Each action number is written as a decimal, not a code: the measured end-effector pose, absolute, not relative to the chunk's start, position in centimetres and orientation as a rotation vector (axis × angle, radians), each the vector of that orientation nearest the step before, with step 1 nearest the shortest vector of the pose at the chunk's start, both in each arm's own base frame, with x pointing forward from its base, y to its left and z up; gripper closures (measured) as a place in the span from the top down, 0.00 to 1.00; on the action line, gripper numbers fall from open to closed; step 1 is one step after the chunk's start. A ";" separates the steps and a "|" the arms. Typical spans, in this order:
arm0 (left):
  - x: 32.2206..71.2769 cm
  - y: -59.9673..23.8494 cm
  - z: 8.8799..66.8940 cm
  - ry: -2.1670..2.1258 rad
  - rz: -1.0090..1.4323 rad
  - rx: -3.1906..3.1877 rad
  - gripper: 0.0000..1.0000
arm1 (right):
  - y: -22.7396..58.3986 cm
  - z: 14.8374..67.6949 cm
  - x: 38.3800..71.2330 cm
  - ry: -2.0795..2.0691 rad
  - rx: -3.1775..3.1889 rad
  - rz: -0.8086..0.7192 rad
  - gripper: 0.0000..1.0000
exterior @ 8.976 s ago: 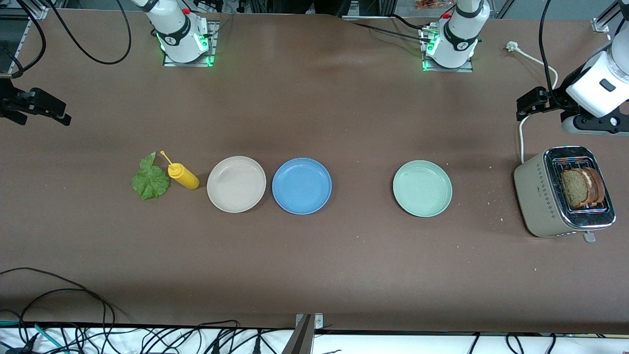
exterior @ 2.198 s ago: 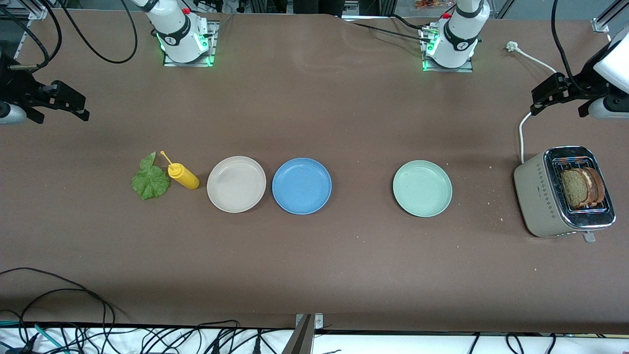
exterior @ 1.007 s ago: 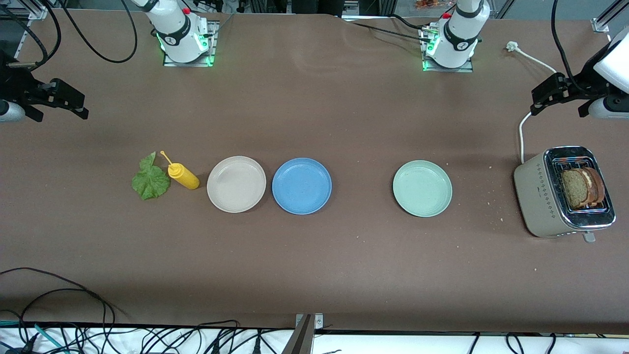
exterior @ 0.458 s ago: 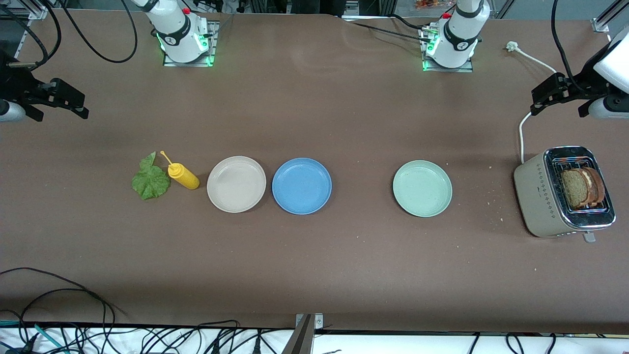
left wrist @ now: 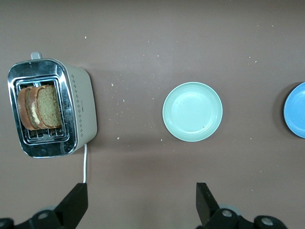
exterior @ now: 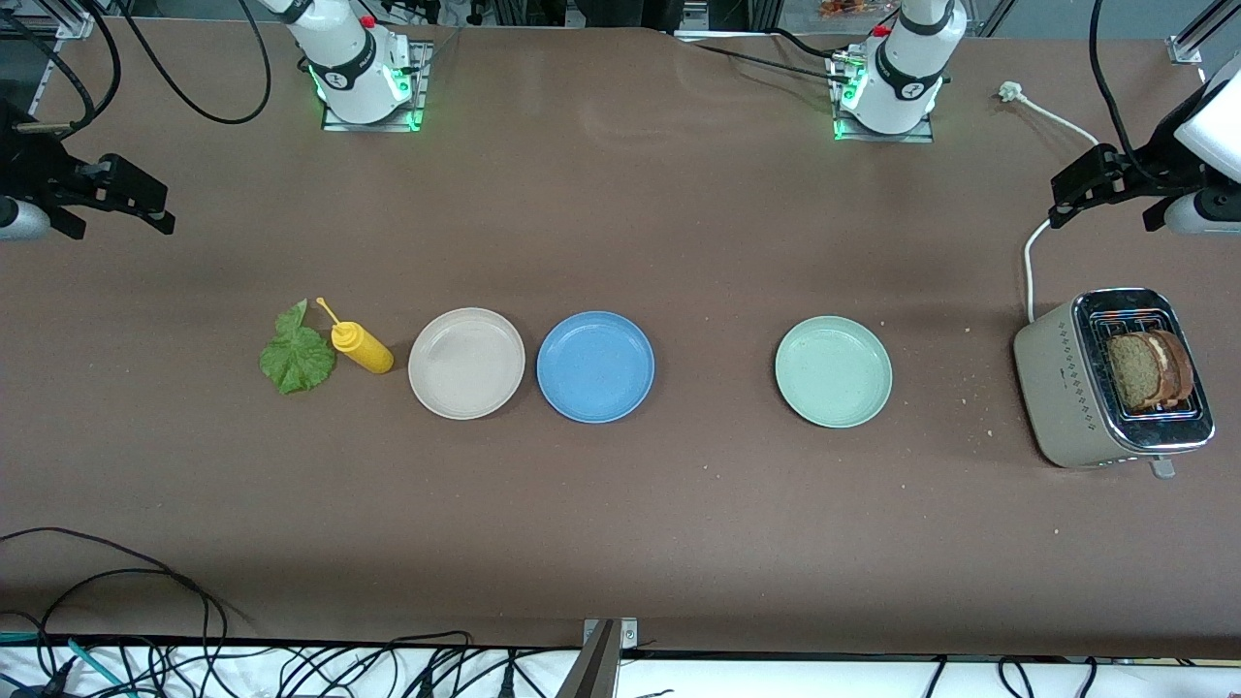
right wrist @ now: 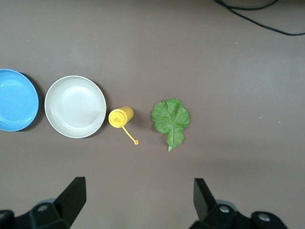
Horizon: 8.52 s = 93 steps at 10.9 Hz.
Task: Make sandwich in blue plate with both arms
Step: 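Move the left gripper toward the toaster above the bread slices, then lower the left gripper into the toaster and grasp a bread slice, then lift the bread slice out of the toaster with the left gripper, then carry the bread slice to the blue plate and lower it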
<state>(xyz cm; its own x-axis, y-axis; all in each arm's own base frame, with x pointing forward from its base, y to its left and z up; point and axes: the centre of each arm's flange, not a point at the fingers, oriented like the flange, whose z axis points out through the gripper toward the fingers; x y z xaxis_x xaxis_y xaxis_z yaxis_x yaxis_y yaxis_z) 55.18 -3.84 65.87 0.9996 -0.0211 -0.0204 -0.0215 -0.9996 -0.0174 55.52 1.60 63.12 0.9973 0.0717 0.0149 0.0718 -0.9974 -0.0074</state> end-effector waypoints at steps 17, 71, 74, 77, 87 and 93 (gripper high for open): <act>58.6 11.6 59.2 -0.372 0.133 -3.107 1.00 | 1.6 63.1 55.5 -0.112 -3.132 -0.022 1.00; 61.1 11.7 56.0 -0.010 0.209 -3.052 0.09 | 1.6 63.2 55.4 -0.112 -3.132 -0.021 1.00; 61.7 8.3 56.9 0.081 0.178 -3.061 0.09 | 1.6 63.2 55.4 -0.112 -3.132 -0.021 1.00; 62.2 1.9 56.6 0.212 0.191 -3.037 0.09 | 1.5 63.2 55.4 -0.109 -3.132 -0.021 1.00; 61.6 -15.3 45.5 0.035 0.437 -3.485 0.09 | 0.8 63.2 55.5 -0.091 -3.133 -0.019 1.00; 60.3 -29.9 35.6 -0.037 0.765 -3.730 0.09 | -1.1 63.0 55.1 -0.035 -3.134 0.025 1.00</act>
<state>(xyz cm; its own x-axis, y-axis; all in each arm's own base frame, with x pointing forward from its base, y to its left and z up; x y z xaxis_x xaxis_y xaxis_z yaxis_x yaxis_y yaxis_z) 60.33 -29.94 35.60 0.9276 -0.1073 -0.3577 0.1411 -0.7862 0.6017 55.14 -1.14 63.00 0.9996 0.0225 -0.0157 0.0224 -0.9997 -0.0080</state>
